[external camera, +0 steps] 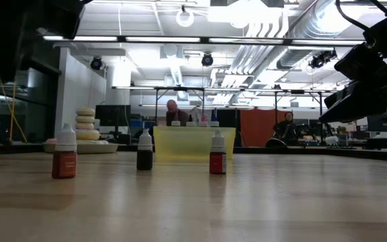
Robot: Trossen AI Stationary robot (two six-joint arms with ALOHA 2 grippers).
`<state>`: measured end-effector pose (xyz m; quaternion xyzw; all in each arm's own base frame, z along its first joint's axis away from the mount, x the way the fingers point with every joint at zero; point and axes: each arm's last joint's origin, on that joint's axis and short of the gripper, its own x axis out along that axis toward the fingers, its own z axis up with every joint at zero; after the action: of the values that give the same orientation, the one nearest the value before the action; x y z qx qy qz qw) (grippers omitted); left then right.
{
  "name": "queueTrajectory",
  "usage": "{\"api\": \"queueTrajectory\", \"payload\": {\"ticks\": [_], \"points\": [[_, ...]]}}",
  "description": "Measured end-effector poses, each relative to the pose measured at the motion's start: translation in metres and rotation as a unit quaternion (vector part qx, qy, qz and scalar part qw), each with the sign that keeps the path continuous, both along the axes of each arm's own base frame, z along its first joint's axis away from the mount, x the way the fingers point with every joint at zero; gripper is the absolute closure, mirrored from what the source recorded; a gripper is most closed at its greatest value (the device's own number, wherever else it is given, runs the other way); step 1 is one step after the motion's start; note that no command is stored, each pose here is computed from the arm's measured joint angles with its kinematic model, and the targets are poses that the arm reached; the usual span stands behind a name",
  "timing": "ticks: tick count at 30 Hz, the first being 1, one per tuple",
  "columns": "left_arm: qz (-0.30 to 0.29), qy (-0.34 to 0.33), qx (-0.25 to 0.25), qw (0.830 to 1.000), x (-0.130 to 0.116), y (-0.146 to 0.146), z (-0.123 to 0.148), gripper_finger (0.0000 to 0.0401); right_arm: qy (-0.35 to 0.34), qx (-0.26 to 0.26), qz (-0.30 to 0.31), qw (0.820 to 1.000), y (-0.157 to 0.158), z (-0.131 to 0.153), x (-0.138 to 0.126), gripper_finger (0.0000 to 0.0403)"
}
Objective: Pick & Place food coloring
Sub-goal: Put the small purple food coloring bottle into the yellow bin
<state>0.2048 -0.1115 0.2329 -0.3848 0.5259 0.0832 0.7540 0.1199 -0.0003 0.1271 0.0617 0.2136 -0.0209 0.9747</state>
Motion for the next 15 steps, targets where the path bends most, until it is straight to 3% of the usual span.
{"api": "queueTrajectory", "payload": {"ticks": [8, 15], "points": [[0.006, 0.065, -0.03, 0.997, 0.033, -0.032, -0.012, 0.0274, 0.0, 0.0, 0.0, 1.0, 0.0, 0.0, 0.0, 0.0402], [0.019, 0.1, 0.018, 0.995, 0.058, -0.061, -0.002, 0.0274, 0.002, 0.0, 0.0, 1.0, 0.0, 0.0, 0.0, 0.0402]]}}
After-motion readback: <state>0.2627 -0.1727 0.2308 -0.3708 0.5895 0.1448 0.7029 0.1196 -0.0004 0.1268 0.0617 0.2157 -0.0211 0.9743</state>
